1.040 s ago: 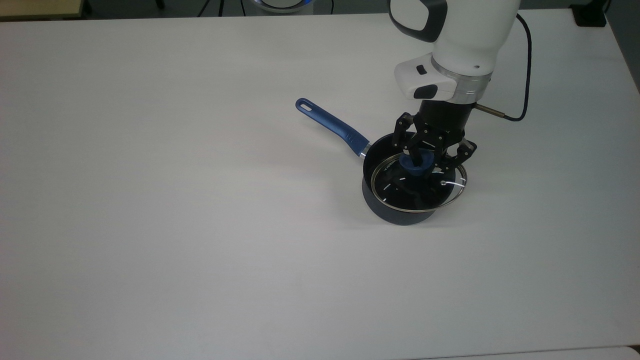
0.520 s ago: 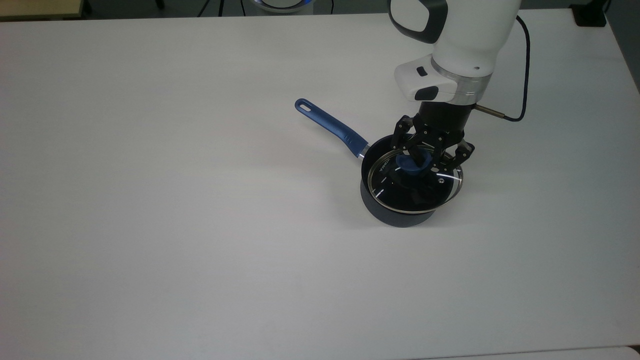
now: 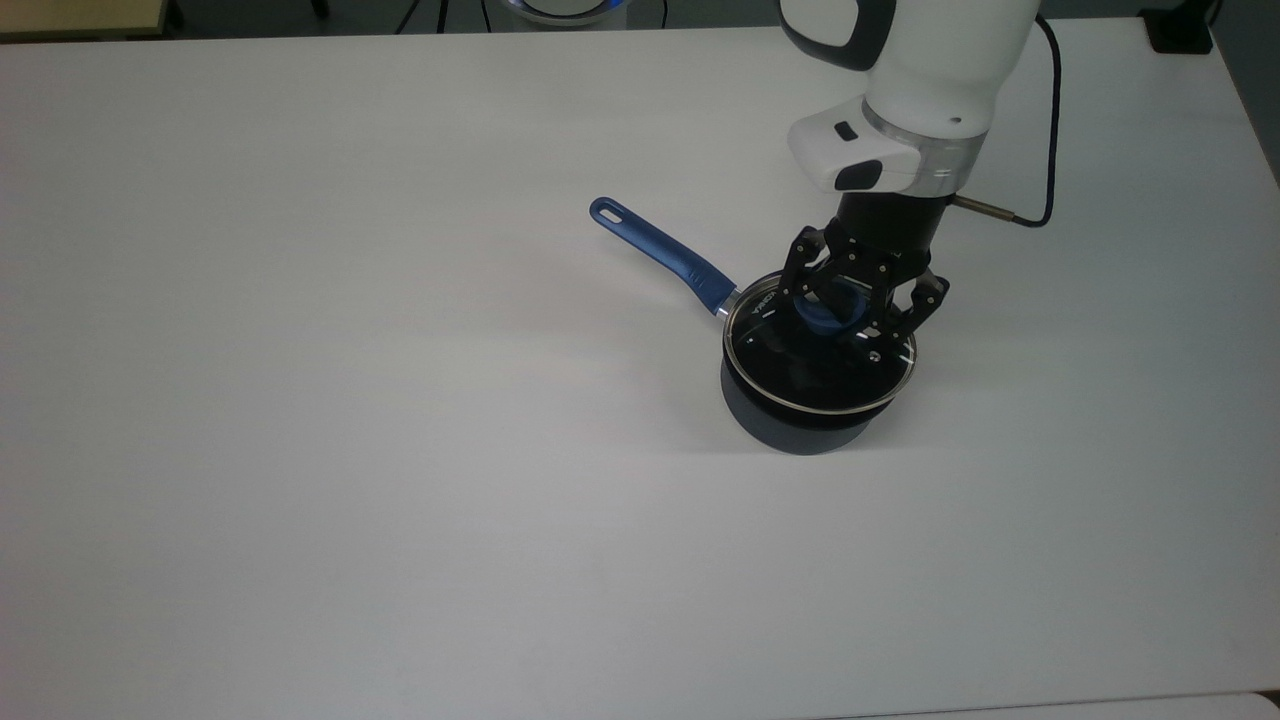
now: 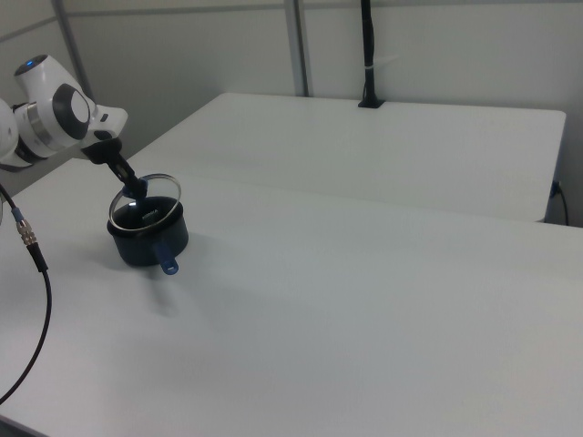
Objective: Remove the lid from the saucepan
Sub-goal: 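Close the gripper on the blue knob of the glass lid, then lift the lid off the pot and carry it past the blue handle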
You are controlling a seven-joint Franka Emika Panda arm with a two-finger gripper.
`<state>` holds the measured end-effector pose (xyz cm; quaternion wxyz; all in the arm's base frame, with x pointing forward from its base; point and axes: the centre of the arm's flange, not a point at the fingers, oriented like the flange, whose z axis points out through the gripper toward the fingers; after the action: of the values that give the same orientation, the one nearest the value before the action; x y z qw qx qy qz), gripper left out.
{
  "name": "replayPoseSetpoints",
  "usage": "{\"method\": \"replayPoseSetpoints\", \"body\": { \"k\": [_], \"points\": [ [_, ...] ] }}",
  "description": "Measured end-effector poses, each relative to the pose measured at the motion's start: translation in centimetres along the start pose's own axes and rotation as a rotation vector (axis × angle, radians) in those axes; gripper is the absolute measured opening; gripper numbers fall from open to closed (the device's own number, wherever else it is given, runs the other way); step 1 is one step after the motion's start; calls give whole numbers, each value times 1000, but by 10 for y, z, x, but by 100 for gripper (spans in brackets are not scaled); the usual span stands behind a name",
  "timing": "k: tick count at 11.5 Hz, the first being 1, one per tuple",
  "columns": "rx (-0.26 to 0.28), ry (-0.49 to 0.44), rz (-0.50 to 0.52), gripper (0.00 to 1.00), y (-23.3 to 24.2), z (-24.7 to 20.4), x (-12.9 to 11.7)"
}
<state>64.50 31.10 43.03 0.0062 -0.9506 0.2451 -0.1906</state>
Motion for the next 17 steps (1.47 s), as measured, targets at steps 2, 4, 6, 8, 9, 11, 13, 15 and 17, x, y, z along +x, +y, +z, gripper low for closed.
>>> {"method": "replayPoseSetpoints", "body": {
  "k": [2,4,6,8,9,11,13,15,17],
  "points": [
    [-24,-4,-48,0,4,-5,2],
    [-31,-4,-73,0,5,-9,3],
    [-46,-11,-93,0,7,-7,2],
    [-66,-43,-123,0,12,-6,3],
    [-64,-69,-141,0,17,-10,7],
    [-50,-106,-152,0,32,-31,23],
    [-68,-149,-180,0,55,-47,42],
    [-72,-234,-235,0,90,-58,65],
    [-57,-312,-295,0,148,-73,95]
  ]
}}
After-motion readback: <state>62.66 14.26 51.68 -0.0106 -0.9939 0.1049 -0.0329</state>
